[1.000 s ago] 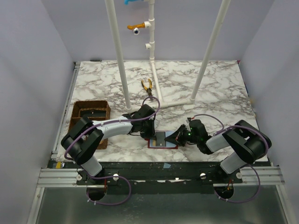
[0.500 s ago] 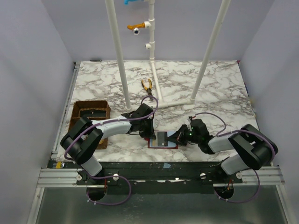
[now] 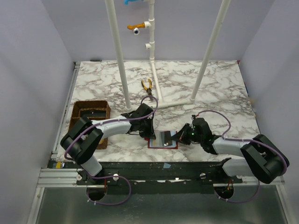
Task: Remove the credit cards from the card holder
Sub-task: Remove the credit card from the card holder.
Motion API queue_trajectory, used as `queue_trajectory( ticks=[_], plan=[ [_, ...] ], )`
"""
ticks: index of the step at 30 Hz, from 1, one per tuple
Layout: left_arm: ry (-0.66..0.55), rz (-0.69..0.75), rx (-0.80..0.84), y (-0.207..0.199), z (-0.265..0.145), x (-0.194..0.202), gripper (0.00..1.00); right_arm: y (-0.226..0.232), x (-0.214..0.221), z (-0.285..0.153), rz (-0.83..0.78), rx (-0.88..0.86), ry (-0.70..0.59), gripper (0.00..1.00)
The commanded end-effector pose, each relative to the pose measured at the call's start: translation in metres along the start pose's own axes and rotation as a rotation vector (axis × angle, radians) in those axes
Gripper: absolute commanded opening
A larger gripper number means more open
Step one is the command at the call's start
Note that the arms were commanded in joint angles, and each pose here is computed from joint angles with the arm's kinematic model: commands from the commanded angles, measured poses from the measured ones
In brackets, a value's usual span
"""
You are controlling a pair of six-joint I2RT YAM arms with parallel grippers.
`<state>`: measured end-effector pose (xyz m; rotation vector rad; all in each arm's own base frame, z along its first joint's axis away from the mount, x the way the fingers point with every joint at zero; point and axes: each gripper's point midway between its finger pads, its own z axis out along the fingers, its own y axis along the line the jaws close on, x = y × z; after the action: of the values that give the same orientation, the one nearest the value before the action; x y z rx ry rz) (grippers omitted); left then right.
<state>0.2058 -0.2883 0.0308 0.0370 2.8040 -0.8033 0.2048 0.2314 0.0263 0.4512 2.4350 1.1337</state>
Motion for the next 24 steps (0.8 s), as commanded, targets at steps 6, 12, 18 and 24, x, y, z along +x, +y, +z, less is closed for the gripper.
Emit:
queue_trajectory(
  ticks=[6, 12, 18, 24],
  plan=[
    [0.011, 0.018, -0.098, 0.026, -0.002, 0.006, 0.0, -0.005, -0.014, -0.012, -0.048, 0.073, -0.057, 0.01],
    [-0.008, 0.036, -0.085, 0.018, -0.011, -0.001, 0.0, 0.005, -0.02, -0.019, -0.062, 0.064, -0.07, 0.01],
    [-0.023, 0.046, -0.068, 0.011, -0.017, -0.005, 0.0, 0.013, -0.024, -0.024, -0.069, 0.058, -0.082, 0.01],
    [-0.052, 0.058, -0.039, 0.002, -0.025, -0.011, 0.0, 0.022, -0.027, -0.028, -0.074, 0.04, -0.088, 0.01]
  ],
)
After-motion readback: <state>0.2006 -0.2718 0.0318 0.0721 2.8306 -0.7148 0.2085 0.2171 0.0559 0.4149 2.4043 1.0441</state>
